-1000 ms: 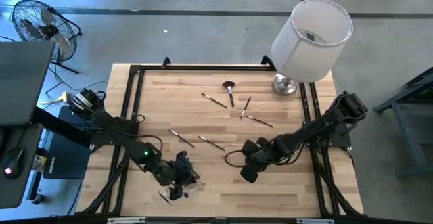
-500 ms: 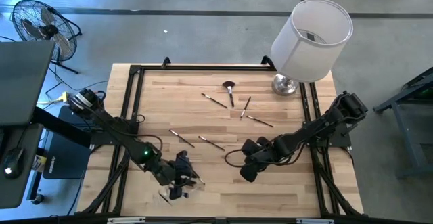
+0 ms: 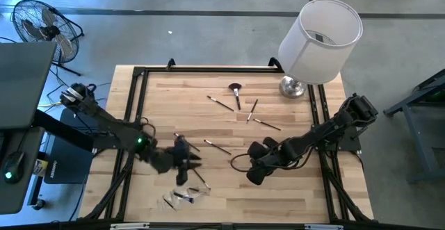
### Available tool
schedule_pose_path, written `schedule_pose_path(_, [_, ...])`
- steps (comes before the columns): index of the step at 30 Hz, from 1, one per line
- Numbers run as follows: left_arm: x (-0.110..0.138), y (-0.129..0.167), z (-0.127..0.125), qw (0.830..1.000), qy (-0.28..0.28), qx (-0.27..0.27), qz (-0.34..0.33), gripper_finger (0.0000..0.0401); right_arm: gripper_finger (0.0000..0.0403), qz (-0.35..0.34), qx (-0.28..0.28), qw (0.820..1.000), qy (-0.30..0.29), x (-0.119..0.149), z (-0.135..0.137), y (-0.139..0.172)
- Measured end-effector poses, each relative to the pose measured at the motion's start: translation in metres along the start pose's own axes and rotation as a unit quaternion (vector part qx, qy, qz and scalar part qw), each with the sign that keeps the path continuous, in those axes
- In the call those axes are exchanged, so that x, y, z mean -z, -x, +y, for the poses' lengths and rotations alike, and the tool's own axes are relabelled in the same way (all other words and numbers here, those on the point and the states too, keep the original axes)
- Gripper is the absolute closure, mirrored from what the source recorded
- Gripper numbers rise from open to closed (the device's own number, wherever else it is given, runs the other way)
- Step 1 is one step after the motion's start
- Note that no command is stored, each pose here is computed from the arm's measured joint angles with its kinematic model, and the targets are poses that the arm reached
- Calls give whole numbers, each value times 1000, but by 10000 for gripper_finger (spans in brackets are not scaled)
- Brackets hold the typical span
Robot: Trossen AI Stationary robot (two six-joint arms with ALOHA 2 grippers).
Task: Pick & Place Makeup Supplies
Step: Put the silver makeup brush into the transparent organizer
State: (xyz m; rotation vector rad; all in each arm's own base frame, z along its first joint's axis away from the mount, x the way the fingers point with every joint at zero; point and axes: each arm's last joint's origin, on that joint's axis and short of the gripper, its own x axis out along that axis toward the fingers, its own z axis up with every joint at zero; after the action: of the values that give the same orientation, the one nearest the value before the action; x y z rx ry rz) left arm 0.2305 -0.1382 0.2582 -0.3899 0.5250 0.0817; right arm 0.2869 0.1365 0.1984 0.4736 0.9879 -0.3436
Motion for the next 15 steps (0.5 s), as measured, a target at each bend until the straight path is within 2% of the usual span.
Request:
schedule_pose_path(4, [-6, -10, 21, 998, 37, -21, 45, 298, 397, -13, 6, 1000, 14, -2, -1, 0])
schedule_pose_path(8, [-11, -21, 38, 995, 57, -47, 68, 298, 396, -63, 32, 997, 8, -7, -2, -1])
schedule_pose_path(12, [-18, -27, 54, 991, 80, -81, 68, 299, 395, -111, 52, 992, -28, -18, -7, -3])
schedule_pose_path(15, [-23, -29, 65, 990, 85, -82, 82, 318, 395, -121, 68, 989, -47, -28, -15, -5])
